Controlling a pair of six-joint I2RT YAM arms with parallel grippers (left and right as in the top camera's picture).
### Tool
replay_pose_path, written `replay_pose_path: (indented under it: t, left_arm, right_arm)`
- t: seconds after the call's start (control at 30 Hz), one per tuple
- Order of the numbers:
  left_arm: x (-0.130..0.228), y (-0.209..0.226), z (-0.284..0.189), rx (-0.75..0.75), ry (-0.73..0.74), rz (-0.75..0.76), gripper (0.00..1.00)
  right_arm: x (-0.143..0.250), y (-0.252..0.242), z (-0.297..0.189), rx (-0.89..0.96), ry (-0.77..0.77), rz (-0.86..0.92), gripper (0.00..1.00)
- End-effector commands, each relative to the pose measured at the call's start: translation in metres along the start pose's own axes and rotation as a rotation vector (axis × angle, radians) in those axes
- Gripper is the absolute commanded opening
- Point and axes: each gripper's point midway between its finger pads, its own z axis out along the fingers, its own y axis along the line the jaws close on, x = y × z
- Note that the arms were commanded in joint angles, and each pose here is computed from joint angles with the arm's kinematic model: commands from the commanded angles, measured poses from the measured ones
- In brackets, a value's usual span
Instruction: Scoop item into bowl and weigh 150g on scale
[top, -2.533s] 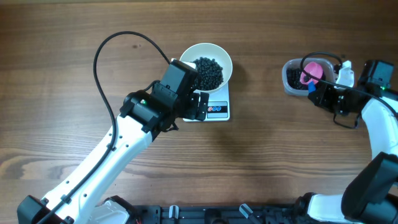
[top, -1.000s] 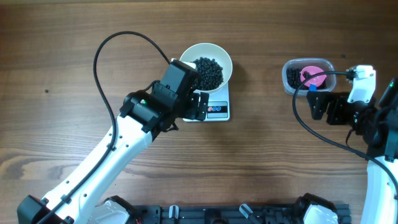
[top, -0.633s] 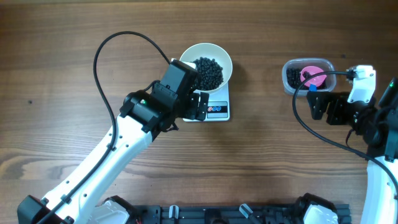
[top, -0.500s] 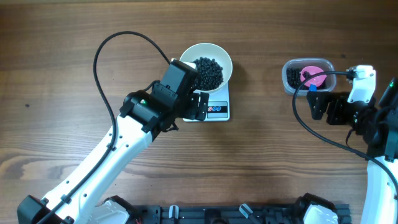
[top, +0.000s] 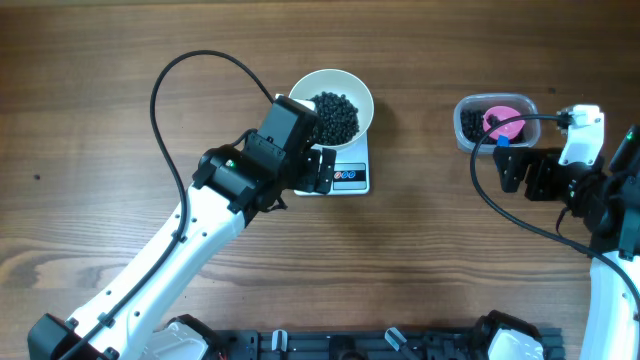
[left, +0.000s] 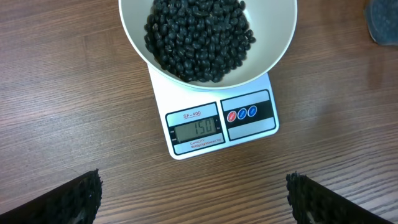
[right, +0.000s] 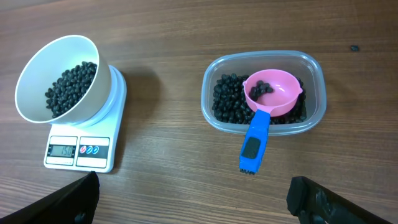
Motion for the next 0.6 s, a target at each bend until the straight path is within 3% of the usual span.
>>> replay_pose_path:
  t: [0.0,0.2,0.33,0.57]
  left_arm:
    - [0.001,-0.002,-0.003,0.013,-0.005,-0.006,1.00]
    - [0.001,-0.002,-0.003,0.013,-0.005,-0.006,1.00]
    - [0.001,-0.002,-0.003,0.013,-0.005,-0.006,1.00]
    - [0.001,-0.002,-0.003,0.013,-0.005,-0.006,1.00]
  right_arm:
    - [-0.001,0.027,-0.013,-0.041,-0.062,-0.182,1.00]
    - [0.008,0.045,-0.039,0.037,-0.250,-0.367,1.00]
    - [0.017,0.043,-0.031,0.044,-0.282,-0.383,1.00]
    - [0.039,0.062,-0.016,0.053,-0.444,-0.561,1.00]
